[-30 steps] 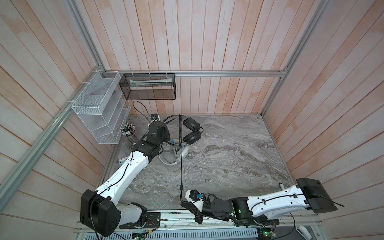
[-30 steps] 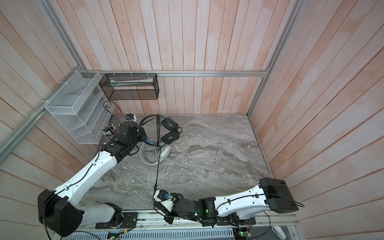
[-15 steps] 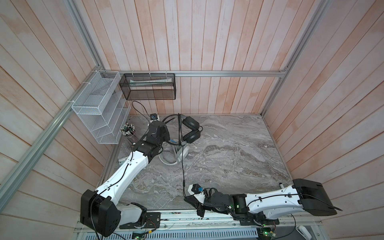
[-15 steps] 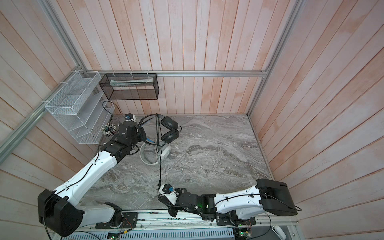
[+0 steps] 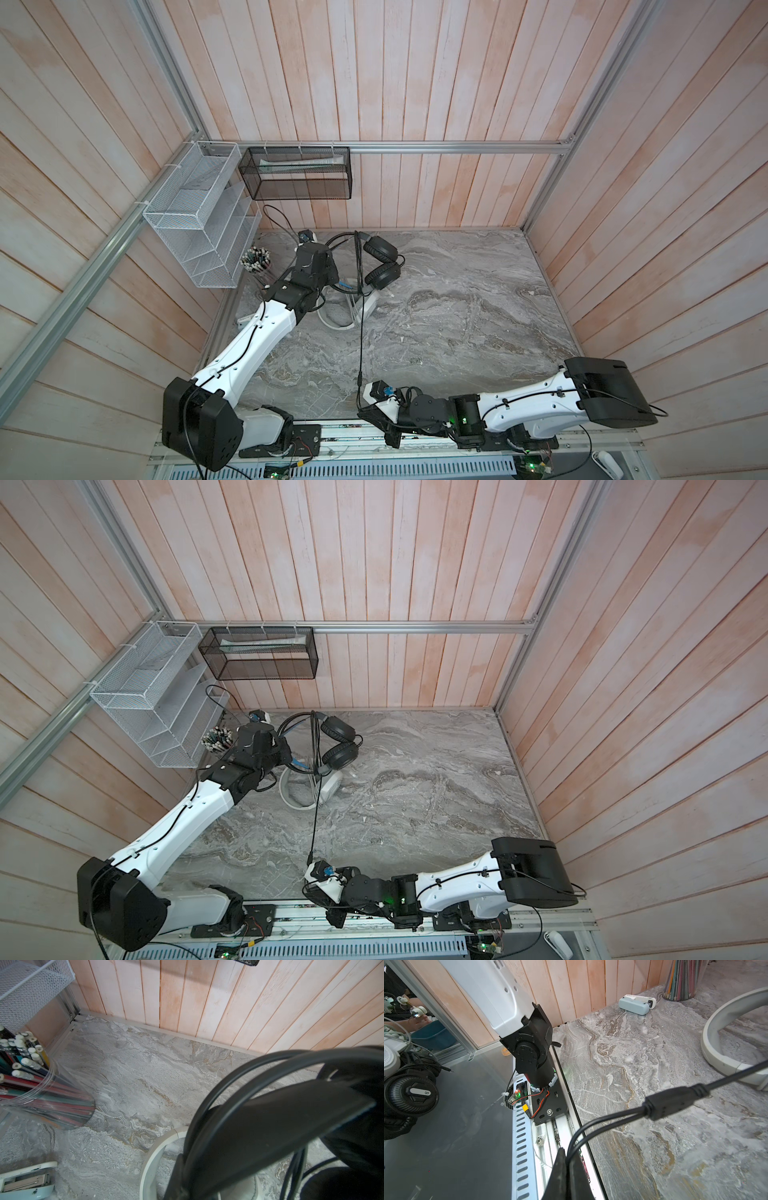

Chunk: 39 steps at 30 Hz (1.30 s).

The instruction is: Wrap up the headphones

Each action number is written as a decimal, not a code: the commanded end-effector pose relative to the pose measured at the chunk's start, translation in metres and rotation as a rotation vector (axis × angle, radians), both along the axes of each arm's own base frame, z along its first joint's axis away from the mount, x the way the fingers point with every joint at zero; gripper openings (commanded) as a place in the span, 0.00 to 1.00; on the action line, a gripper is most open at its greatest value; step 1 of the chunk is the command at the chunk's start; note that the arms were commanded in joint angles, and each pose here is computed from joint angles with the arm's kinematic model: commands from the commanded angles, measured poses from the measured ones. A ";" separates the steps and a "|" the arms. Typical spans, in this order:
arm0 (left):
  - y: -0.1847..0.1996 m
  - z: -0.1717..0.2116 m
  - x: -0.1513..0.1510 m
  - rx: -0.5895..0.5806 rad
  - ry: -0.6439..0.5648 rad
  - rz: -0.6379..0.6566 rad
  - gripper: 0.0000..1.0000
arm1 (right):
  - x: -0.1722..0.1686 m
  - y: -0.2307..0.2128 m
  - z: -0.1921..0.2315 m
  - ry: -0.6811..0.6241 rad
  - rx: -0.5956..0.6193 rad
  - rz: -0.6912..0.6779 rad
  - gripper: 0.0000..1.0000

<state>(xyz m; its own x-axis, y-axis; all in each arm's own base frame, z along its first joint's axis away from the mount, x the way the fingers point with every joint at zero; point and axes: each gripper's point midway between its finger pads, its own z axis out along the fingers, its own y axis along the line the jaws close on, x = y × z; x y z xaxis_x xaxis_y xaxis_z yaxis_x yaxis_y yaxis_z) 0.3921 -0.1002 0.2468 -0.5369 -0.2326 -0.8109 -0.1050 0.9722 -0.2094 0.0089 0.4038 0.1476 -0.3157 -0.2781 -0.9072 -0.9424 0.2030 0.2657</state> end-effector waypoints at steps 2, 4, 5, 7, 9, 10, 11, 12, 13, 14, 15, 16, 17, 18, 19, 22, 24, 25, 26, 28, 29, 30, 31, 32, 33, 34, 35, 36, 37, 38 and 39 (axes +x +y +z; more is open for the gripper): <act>-0.009 0.050 0.010 -0.153 -0.130 0.007 0.00 | 0.009 -0.002 0.008 0.018 0.056 0.010 0.00; -0.010 0.054 0.009 -0.165 -0.131 -0.001 0.00 | 0.016 -0.005 0.003 0.015 0.045 -0.002 0.00; -0.011 0.055 0.008 -0.169 -0.129 -0.003 0.00 | 0.017 -0.004 0.002 0.015 0.041 0.000 0.00; -0.013 0.056 0.008 -0.177 -0.126 -0.011 0.00 | 0.019 -0.004 -0.001 0.014 0.034 0.000 0.00; -0.011 0.055 0.008 -0.170 -0.125 -0.004 0.00 | 0.017 -0.001 0.001 0.020 0.032 0.014 0.00; -0.009 0.055 0.008 -0.160 -0.124 0.001 0.00 | 0.015 0.000 0.002 0.028 0.035 0.024 0.00; -0.008 0.053 0.009 -0.154 -0.122 0.008 0.00 | 0.012 0.001 0.004 0.032 0.038 0.032 0.00; -0.006 0.052 0.009 -0.151 -0.118 0.013 0.00 | 0.008 0.001 0.007 0.032 0.043 0.039 0.00; -0.005 0.050 0.010 -0.154 -0.115 0.015 0.00 | 0.004 0.001 0.007 0.032 0.041 0.046 0.00; -0.004 0.048 0.011 -0.156 -0.111 0.017 0.00 | 0.001 0.001 0.007 0.032 0.036 0.053 0.00; -0.003 0.048 0.012 -0.155 -0.111 0.021 0.00 | -0.004 0.002 0.010 0.029 0.031 0.062 0.00; -0.003 0.045 0.014 -0.153 -0.104 0.024 0.00 | -0.009 0.002 0.012 0.023 0.029 0.072 0.00; -0.002 0.043 0.016 -0.148 -0.099 0.024 0.00 | -0.014 0.003 0.015 0.019 0.027 0.082 0.00; -0.001 0.041 0.018 -0.140 -0.094 0.028 0.00 | -0.020 0.004 0.020 0.017 0.029 0.098 0.00; 0.000 0.037 0.020 -0.129 -0.087 0.034 0.00 | -0.026 0.004 0.025 0.012 0.030 0.111 0.00; 0.002 0.025 0.023 -0.100 -0.063 0.043 0.00 | -0.036 0.004 0.041 -0.019 0.022 0.132 0.00; 0.003 0.016 0.023 -0.087 -0.046 0.044 0.00 | -0.039 0.004 0.057 -0.052 0.022 0.132 0.00; 0.003 0.012 0.023 -0.082 -0.038 0.045 0.00 | -0.039 0.002 0.067 -0.072 0.027 0.131 0.00; 0.004 0.008 0.022 -0.076 -0.033 0.047 0.00 | -0.039 0.001 0.075 -0.087 0.029 0.132 0.00; 0.006 0.003 0.020 -0.060 -0.022 0.047 0.00 | -0.035 -0.005 0.096 -0.128 0.033 0.122 0.00; 0.006 0.001 0.019 -0.055 -0.018 0.044 0.00 | -0.032 -0.007 0.105 -0.148 0.032 0.115 0.00; 0.007 0.000 0.017 -0.047 -0.015 0.042 0.00 | -0.028 -0.011 0.114 -0.176 0.025 0.103 0.00; 0.006 -0.002 0.015 -0.036 -0.012 0.031 0.00 | -0.024 -0.015 0.125 -0.204 0.022 0.092 0.00; 0.006 -0.002 0.013 -0.026 -0.013 0.023 0.00 | -0.021 -0.019 0.134 -0.229 0.022 0.083 0.00; 0.004 -0.002 0.010 -0.007 -0.015 0.009 0.00 | -0.017 -0.024 0.145 -0.260 0.022 0.070 0.00; 0.001 -0.002 0.006 0.014 -0.021 -0.011 0.00 | -0.012 -0.029 0.154 -0.292 0.019 0.052 0.00; -0.002 -0.002 0.002 0.035 -0.025 -0.032 0.00 | -0.008 -0.033 0.164 -0.319 0.020 0.041 0.00; -0.007 -0.001 -0.002 0.066 -0.031 -0.053 0.00 | -0.002 -0.038 0.174 -0.346 0.018 0.026 0.00; -0.013 0.000 -0.007 0.106 -0.041 -0.075 0.00 | 0.003 -0.043 0.185 -0.370 0.018 0.014 0.00; -0.018 0.000 -0.012 0.144 -0.047 -0.099 0.00 | 0.008 -0.045 0.193 -0.388 0.016 0.002 0.00; -0.024 0.001 -0.018 0.187 -0.056 -0.123 0.00 | 0.013 -0.049 0.202 -0.408 0.016 -0.003 0.00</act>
